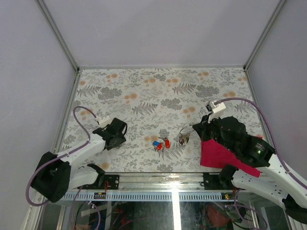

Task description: Put the keys on the keyring

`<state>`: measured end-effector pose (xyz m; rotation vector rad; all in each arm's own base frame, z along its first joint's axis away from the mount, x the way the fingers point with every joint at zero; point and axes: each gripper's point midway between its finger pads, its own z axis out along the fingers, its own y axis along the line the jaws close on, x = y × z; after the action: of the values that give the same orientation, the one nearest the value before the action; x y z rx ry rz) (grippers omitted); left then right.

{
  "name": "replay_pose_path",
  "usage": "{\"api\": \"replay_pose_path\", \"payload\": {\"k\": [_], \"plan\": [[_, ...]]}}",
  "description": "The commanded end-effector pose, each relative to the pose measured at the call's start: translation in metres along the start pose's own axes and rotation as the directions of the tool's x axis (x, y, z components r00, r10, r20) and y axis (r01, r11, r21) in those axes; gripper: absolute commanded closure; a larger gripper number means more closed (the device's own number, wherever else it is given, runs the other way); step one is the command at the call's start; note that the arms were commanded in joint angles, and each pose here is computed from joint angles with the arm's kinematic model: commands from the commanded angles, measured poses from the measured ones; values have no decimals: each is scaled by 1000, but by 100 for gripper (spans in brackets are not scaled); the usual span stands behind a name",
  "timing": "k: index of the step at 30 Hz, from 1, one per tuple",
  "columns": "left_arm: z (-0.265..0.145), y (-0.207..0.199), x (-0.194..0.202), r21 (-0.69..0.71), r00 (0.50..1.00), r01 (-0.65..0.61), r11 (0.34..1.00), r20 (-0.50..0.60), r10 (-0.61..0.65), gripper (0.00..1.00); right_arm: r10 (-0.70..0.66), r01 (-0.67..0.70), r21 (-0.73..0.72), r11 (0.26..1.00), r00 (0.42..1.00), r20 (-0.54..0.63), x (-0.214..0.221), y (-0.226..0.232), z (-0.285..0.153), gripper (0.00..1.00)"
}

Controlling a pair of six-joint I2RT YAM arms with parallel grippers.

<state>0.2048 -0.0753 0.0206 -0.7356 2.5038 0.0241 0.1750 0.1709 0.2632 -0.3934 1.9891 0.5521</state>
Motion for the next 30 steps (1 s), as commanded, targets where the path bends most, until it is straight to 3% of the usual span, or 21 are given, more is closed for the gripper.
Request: {"api": "replay_pose_path", "payload": {"k": [1, 7, 14, 20, 26, 30], "plan": [[11, -6, -4, -1, 1000, -6, 1000, 16, 6, 45, 15, -11, -41, 999, 996, 84, -23, 9, -3, 100], [15, -8, -2, 9, 999, -35, 999, 7, 35, 53, 12, -9, -34, 999, 996, 90, -25, 8, -4, 100], [10, -24, 9, 98, 998, -61, 993, -19, 64, 75, 13, -10, -32, 999, 996, 86, -23, 7, -4, 100], [-7, -73, 48, 231, 988, -126, 965, -56, 143, 78, 17, -15, -26, 1000, 996, 86, -23, 6, -5, 100], [-38, -148, 91, 355, 953, -279, 892, -11, 302, 75, 5, -3, -21, 1000, 997, 75, -23, 5, -6, 100], [-60, -177, 83, 371, 935, -353, 859, 100, 341, 54, -10, 11, -7, 1000, 997, 77, -25, 2, -10, 100]]}}
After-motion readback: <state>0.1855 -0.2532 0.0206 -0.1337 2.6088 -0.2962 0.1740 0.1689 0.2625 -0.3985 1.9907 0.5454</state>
